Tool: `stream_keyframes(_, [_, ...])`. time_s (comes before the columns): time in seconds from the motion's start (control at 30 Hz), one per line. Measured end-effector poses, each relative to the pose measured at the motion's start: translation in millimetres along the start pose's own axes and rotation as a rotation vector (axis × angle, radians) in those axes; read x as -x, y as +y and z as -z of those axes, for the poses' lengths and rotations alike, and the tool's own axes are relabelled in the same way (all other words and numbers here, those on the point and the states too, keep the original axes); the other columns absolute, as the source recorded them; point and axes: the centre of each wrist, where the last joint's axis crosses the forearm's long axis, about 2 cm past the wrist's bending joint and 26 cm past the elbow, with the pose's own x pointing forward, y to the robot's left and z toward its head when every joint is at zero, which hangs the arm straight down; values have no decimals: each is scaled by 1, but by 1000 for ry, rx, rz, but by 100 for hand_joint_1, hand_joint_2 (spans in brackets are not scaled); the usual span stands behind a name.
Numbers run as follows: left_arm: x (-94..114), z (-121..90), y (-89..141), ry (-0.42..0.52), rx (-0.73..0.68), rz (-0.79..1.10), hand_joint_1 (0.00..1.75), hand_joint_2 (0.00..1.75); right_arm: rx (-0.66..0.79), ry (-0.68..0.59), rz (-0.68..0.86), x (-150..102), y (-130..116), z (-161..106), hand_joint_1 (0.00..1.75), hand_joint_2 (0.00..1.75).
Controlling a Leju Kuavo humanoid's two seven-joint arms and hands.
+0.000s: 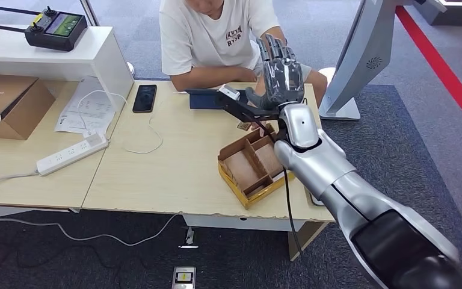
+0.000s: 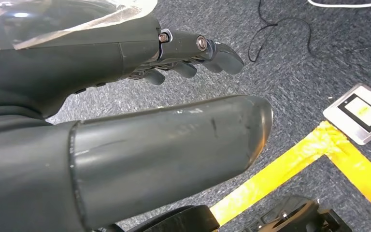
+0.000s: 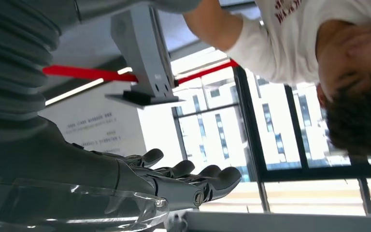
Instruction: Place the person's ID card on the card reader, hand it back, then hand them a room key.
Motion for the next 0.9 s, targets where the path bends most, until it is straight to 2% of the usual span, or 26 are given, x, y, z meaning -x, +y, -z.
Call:
stream_keyframes(0.13, [5, -3, -5, 9, -3, -13, 0, 0, 138, -62, -110, 2, -14, 4, 0, 0])
stream_keyframes(0.27, [10, -6, -9, 40, -2, -54, 0, 0, 286, -97, -183, 9, -24, -3, 0, 175])
stream_keyframes(0.4, [10, -7, -12, 71, 0, -98, 0, 0, 367, -71, -156, 25, -22, -29, 0, 175])
stream_keyframes(0.57, [-1, -14, -24, 112, -18, -162, 0, 0, 397, -14, -16, 54, -20, -77, 0, 175])
stream_keyframes(0.7, [-11, -18, -31, 141, -18, -219, 0, 0, 461, 51, 73, 98, -30, -104, 0, 175])
stream_keyframes(0.87, [-14, -20, -33, 163, -13, -258, 0, 0, 507, 248, 82, 164, -33, -148, 0, 175])
stream_keyframes(0.9, [-14, -20, -33, 165, -12, -261, 0, 0, 509, 268, 79, 170, -33, -153, 0, 175])
